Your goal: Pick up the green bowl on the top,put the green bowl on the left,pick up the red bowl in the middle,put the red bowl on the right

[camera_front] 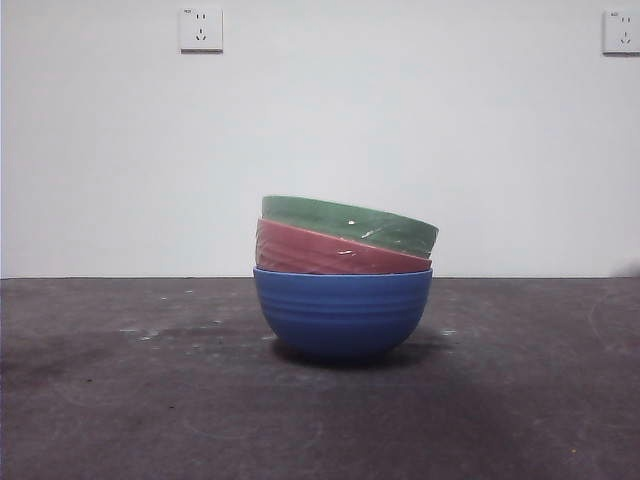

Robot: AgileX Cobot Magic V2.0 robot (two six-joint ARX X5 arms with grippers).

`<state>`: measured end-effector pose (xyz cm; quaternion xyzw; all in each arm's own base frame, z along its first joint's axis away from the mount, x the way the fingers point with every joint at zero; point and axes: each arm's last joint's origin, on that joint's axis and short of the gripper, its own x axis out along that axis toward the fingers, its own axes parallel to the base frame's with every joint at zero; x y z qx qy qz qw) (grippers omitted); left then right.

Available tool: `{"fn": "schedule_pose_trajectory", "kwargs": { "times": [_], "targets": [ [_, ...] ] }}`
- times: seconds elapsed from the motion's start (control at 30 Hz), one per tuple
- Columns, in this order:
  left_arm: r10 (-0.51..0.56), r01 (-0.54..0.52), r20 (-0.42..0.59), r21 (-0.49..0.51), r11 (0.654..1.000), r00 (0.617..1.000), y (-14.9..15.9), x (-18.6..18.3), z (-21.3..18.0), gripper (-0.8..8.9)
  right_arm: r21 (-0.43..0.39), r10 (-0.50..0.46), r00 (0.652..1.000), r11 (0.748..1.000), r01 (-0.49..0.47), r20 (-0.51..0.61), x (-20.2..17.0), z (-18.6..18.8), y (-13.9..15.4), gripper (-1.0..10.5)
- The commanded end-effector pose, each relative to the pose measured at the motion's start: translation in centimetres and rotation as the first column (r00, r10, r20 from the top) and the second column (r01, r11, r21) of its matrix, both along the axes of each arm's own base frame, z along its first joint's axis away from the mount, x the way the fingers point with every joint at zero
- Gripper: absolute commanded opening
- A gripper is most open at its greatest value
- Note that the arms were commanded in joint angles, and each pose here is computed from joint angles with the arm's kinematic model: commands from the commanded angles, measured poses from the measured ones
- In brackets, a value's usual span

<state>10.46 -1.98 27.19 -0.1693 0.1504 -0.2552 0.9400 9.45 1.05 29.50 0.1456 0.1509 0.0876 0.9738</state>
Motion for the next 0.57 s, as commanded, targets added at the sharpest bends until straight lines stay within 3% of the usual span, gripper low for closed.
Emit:
{"fn": "schedule_pose_trajectory", "kwargs": {
  "times": [0.03,0.23,0.33,0.43,0.47,0.57],
  "targets": [
    [-0.104,0.103,0.012,0.081,0.991,0.995,-0.2,1.0,1.3,-0.08,-0.111,0.084,0.996,0.99,-0.085,-0.012,0.6,1.6,0.2,-0.1],
    [-0.235,0.247,-0.089,0.163,0.955,0.968,-0.8,3.4,3.5,-0.07,-0.198,0.218,0.965,0.949,-0.244,-0.144,2.2,3.3,0.5,0.0],
    [-0.286,0.313,-0.149,0.211,0.926,0.947,-1.3,4.4,4.1,-0.04,-0.198,0.268,0.942,0.931,-0.307,-0.201,3.0,3.6,0.7,0.0],
    [-0.331,0.366,-0.176,0.231,0.902,0.927,-2.0,5.2,4.6,0.13,-0.193,0.271,0.936,0.929,-0.316,-0.224,3.6,3.5,0.7,0.4],
    [-0.339,0.375,-0.181,0.232,0.897,0.923,-2.2,5.4,4.7,0.49,-0.193,0.269,0.936,0.93,-0.314,-0.229,3.8,3.4,0.7,0.8],
    [-0.384,0.418,-0.18,0.234,0.878,0.906,-3.2,6.2,5.3,2.91,-0.183,0.265,0.934,0.932,-0.311,-0.239,4.3,3.3,0.8,2.3]
  ]
}}
